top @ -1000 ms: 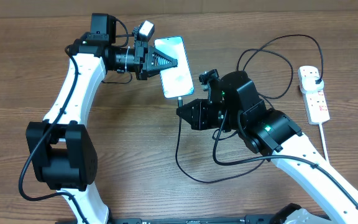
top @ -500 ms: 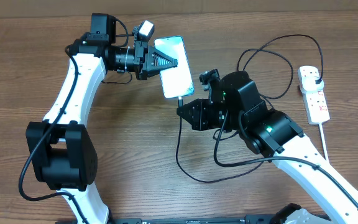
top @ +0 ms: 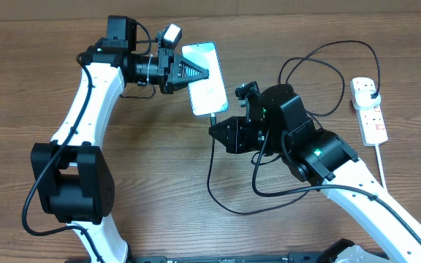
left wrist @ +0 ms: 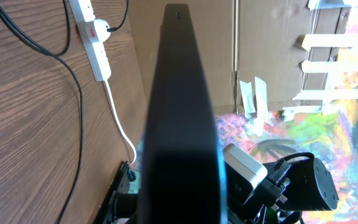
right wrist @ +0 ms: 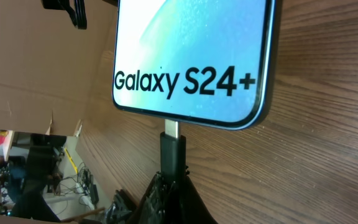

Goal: Plug charger to phone and switch on socket
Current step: 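Push the USB-C plug up into the phone port with the right gripper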

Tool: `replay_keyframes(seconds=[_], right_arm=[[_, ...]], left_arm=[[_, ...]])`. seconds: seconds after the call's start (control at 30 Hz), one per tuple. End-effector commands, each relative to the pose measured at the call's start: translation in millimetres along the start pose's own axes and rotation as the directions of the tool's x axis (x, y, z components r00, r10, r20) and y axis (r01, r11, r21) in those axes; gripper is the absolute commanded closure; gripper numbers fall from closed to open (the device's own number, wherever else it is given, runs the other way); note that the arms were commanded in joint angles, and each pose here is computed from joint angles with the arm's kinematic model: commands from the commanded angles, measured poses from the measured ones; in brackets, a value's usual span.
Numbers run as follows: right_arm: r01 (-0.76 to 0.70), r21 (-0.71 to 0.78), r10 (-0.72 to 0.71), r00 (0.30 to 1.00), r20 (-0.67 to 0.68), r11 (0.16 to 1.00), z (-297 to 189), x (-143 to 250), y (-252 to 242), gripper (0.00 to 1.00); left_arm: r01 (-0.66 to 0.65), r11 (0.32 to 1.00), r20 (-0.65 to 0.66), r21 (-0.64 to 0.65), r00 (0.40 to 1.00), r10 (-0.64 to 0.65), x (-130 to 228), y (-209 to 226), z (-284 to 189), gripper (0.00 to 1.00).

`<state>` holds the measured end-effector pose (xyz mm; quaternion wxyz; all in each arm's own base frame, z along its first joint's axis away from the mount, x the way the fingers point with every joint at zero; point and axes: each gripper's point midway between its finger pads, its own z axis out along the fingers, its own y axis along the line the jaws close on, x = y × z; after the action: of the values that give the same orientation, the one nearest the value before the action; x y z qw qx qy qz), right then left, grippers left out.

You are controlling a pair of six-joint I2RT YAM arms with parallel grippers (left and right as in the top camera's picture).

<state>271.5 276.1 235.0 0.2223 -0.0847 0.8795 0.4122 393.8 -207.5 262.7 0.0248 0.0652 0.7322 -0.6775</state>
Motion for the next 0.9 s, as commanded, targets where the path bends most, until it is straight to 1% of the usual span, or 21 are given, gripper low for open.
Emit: replay_keyframes(seconds=[0.0, 0.87], right_arm=[[0.018, -0.001, -0.018, 1.0, 0.021, 1.0, -6.6, -0.8, 3.4, 0.96], [0.023, -0.005, -0.023, 0.999, 0.027, 1.0, -6.7, -2.4, 4.7, 0.96]], left_arm=[[-0.055, 0.996, -0.018, 0.063, 0.998, 0.057, 4.5, -23.7, -0.7, 0.96], [-0.065, 0.996, -0.015, 0.056, 0.998, 0.066, 3.8, -22.5, -0.3, 0.96]])
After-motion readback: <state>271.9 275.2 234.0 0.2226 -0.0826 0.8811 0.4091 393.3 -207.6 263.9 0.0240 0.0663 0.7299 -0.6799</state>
